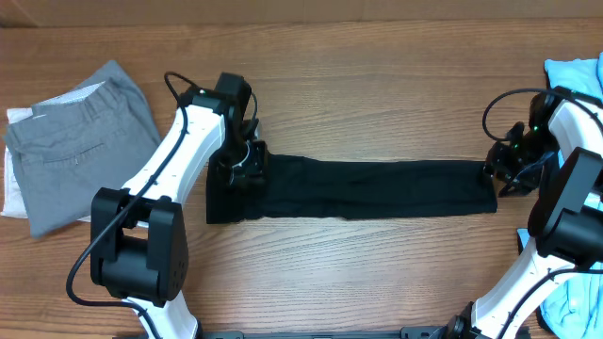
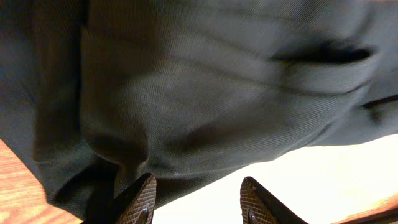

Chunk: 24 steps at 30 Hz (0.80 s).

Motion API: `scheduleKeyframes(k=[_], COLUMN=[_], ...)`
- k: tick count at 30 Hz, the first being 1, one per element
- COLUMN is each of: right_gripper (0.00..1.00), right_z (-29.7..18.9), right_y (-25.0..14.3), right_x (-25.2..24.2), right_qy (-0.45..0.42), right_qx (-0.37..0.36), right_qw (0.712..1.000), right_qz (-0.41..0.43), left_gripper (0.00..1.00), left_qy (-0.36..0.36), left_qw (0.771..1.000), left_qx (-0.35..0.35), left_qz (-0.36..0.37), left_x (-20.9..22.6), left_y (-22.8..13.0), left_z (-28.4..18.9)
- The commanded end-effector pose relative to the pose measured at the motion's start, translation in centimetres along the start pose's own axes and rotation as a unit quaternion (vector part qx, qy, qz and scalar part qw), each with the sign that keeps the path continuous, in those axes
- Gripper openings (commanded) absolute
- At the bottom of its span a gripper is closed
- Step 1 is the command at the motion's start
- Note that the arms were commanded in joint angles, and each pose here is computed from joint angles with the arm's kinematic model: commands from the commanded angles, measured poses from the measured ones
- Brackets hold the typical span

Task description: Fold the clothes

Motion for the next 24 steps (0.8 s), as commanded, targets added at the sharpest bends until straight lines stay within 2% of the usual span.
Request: scheduleKeyframes(k=[1, 5, 10, 11, 12, 14, 18, 21, 24], right_gripper=[0.47, 0.48, 0.45, 0.41, 0.31, 0.21, 0.20, 0.04, 0.04], right_z=[-0.3, -0.4, -0.7, -0.8, -0.8, -1.2, -2.2, -2.5, -2.5], right_y=[-0.6, 0.0, 1.9, 2.2, 2.4, 2.6, 2.9, 2.8, 2.9], right_x=[0.2, 0.7, 1.7, 1.8, 1.8, 1.9, 2.0, 2.0, 2.0], right_qy=[0.012, 0.034, 0.071, 0.076, 0.076, 0.076, 0.076, 0.076, 0.077], right_qx=[0.000, -0.014, -0.067, -0.076, -0.081, -0.087, -0.097, -0.095, -0.097], right_qw=[1.000, 0.999, 0.995, 0.994, 0.993, 0.993, 0.992, 0.992, 0.992], right_qz=[-0.006, -0.007, -0.027, -0.029, -0.030, -0.031, -0.032, -0.032, -0.031], left_gripper=[0.47, 0.48, 0.51, 0.51, 0.52, 0.52, 0.53, 0.53, 0.53], left_qy=[0.000, 0.008, 0.009, 0.011, 0.012, 0.012, 0.012, 0.012, 0.011], left_qw=[1.000, 0.999, 0.999, 0.999, 0.999, 0.999, 0.999, 0.999, 0.999], left_qx=[0.024, 0.041, 0.045, 0.045, 0.044, 0.042, 0.042, 0.042, 0.041], left_qz=[-0.017, -0.023, -0.024, -0.024, -0.024, -0.024, -0.024, -0.024, -0.023], left_x=[0.5, 1.1, 1.6, 1.6, 1.7, 1.6, 1.7, 1.6, 1.6], left_y=[-0.9, -1.8, -2.3, -2.3, -2.2, -2.2, -2.2, -2.2, -2.1], left_z=[1.6, 2.7, 4.0, 4.0, 4.0, 4.0, 4.0, 4.0, 4.0])
Point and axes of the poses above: each gripper's point midway between its finger pads, its own z axis out along the fingers, its own x axis along the line the jaws close on, y = z × x, the point moved 6 cm from there along -z, back along the fingers, and after that the axes turned 2 degrees about -z, right-handed, at the moved point
